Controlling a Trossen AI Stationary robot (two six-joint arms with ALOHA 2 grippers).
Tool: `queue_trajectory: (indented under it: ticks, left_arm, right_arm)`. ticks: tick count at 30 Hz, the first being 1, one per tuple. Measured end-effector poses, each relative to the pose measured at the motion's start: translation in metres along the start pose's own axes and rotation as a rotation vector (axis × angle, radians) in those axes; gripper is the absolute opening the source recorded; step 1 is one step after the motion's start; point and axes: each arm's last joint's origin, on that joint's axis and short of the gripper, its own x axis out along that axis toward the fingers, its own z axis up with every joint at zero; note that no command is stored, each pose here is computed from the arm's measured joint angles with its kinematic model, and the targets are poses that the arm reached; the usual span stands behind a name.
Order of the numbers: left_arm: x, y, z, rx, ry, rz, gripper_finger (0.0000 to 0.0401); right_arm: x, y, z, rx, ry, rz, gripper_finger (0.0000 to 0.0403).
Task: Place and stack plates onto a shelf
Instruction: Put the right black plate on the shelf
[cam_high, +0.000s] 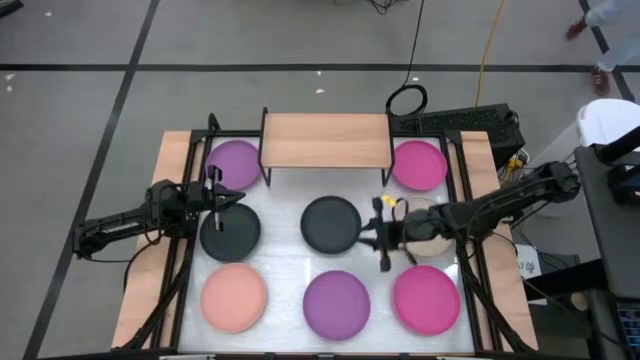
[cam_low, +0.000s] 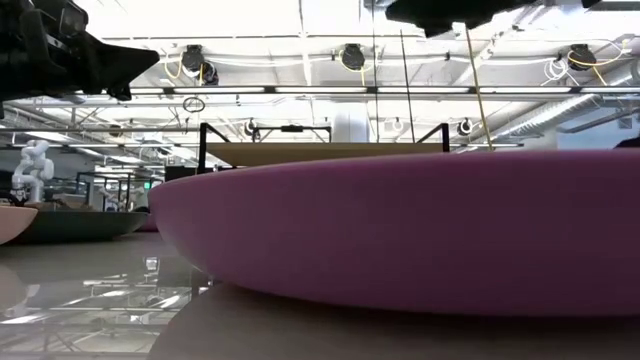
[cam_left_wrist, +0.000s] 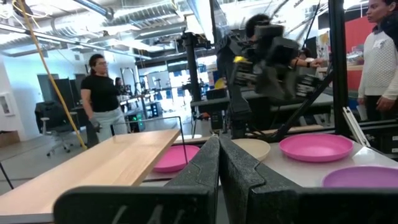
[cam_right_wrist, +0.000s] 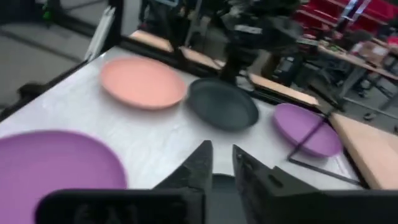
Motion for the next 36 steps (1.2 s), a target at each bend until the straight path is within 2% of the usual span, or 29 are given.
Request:
queue_trajectory:
  ticks: [7, 12, 21, 28, 36]
  left_arm:
    - [0.000, 0.000, 0.000, 0.000, 0.001, 0.000, 0.0015]
    - [0.000, 0.000, 0.000, 0.000, 0.000, 0.000, 0.0015]
    - [0.000, 0.000, 0.000, 0.000, -0.001, 0.000, 0.0015]
    - [0.000, 0.000, 0.000, 0.000, 0.000, 0.000, 0.0015]
    - [0.000, 0.000, 0.000, 0.000, 0.000, 0.000, 0.0015]
  right_arm:
    - [0.022, 0.017, -0.024, 0.074, 0.144, 0.044, 0.0133]
    - [0.039, 0.026, -0.048, 0.069, 0.269, 0.059, 0.0160]
    - [0.063, 0.031, -0.086, 0.096, 0.426, 0.045, 0.0164]
    - [0.069, 0.028, -0.102, 0.092, 0.503, 0.035, 0.0164]
    - [0.070, 0.020, -0.112, 0.105, 0.568, -0.044, 0.0159]
